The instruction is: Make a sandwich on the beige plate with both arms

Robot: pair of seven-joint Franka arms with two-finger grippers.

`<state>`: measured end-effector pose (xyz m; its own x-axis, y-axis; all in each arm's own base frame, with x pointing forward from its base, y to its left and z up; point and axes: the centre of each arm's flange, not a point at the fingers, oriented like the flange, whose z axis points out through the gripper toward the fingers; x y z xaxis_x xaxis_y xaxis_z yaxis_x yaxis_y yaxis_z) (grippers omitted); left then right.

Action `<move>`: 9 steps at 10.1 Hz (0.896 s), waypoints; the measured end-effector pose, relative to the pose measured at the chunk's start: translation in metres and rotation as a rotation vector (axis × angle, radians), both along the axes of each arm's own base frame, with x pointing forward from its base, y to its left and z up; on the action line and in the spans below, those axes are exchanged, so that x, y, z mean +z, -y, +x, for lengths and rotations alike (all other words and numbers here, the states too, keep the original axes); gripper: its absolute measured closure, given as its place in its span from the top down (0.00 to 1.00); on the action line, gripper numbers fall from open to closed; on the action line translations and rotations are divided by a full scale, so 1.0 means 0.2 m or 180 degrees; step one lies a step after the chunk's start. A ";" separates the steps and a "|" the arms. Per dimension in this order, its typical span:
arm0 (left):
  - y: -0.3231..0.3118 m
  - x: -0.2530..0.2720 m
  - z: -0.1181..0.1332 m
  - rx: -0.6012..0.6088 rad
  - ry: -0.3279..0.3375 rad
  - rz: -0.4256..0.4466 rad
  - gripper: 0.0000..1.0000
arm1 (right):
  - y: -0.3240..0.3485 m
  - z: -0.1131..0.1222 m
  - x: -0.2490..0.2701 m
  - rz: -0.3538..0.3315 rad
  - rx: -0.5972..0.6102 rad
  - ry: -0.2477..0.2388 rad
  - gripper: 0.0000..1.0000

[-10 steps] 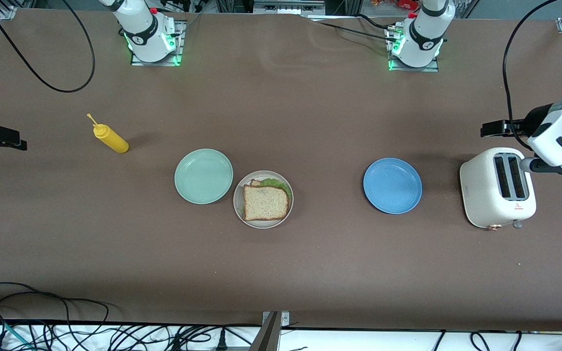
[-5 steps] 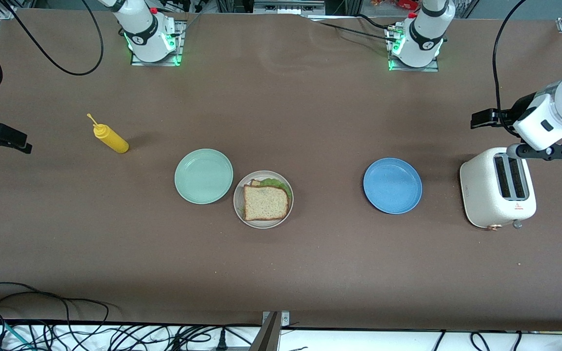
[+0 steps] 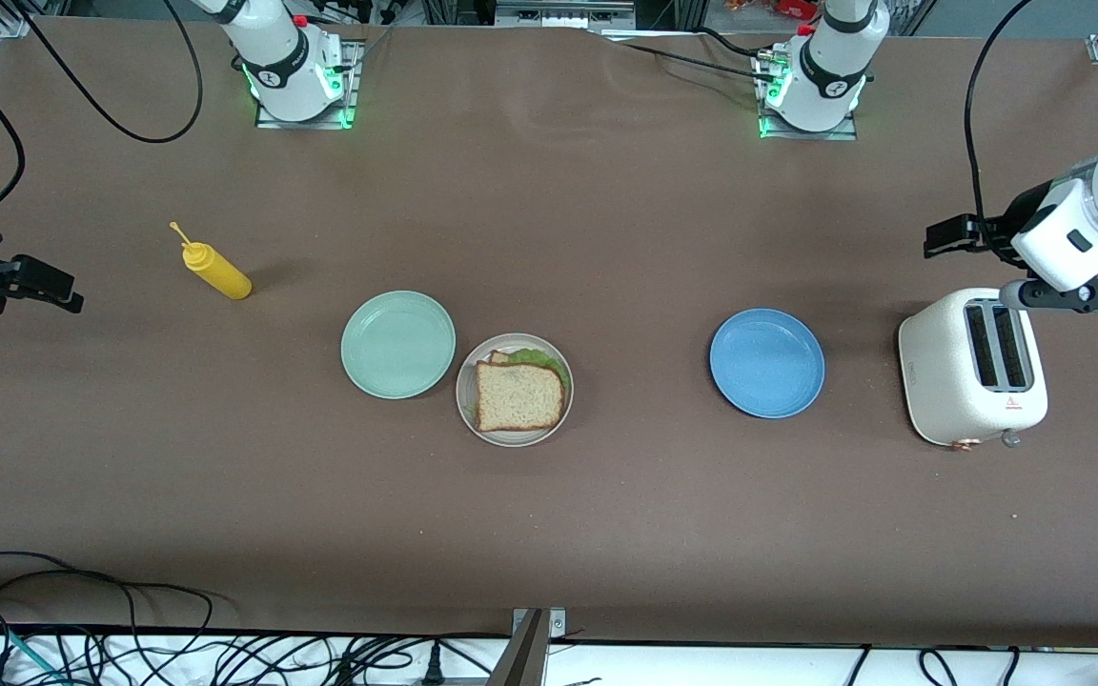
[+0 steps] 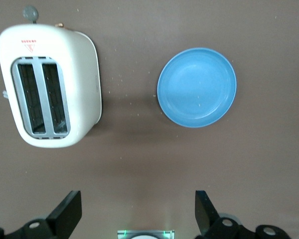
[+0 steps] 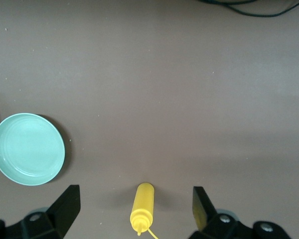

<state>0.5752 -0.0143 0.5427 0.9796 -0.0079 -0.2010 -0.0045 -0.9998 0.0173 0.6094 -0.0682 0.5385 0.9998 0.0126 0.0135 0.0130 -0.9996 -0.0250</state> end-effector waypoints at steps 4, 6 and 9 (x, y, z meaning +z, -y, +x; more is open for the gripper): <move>-0.02 -0.01 0.04 -0.0044 0.0141 0.0162 1.00 | 0.04 -0.01 0.00 -0.0007 -0.0039 -0.0022 1.00; -0.01 0.00 0.06 -0.0053 0.0190 0.0160 1.00 | 0.04 -0.01 0.01 -0.0059 -0.0024 -0.0031 1.00; -0.01 -0.01 0.07 -0.0142 0.0180 0.0144 1.00 | 0.05 -0.01 0.16 -0.0146 0.0024 0.0093 1.00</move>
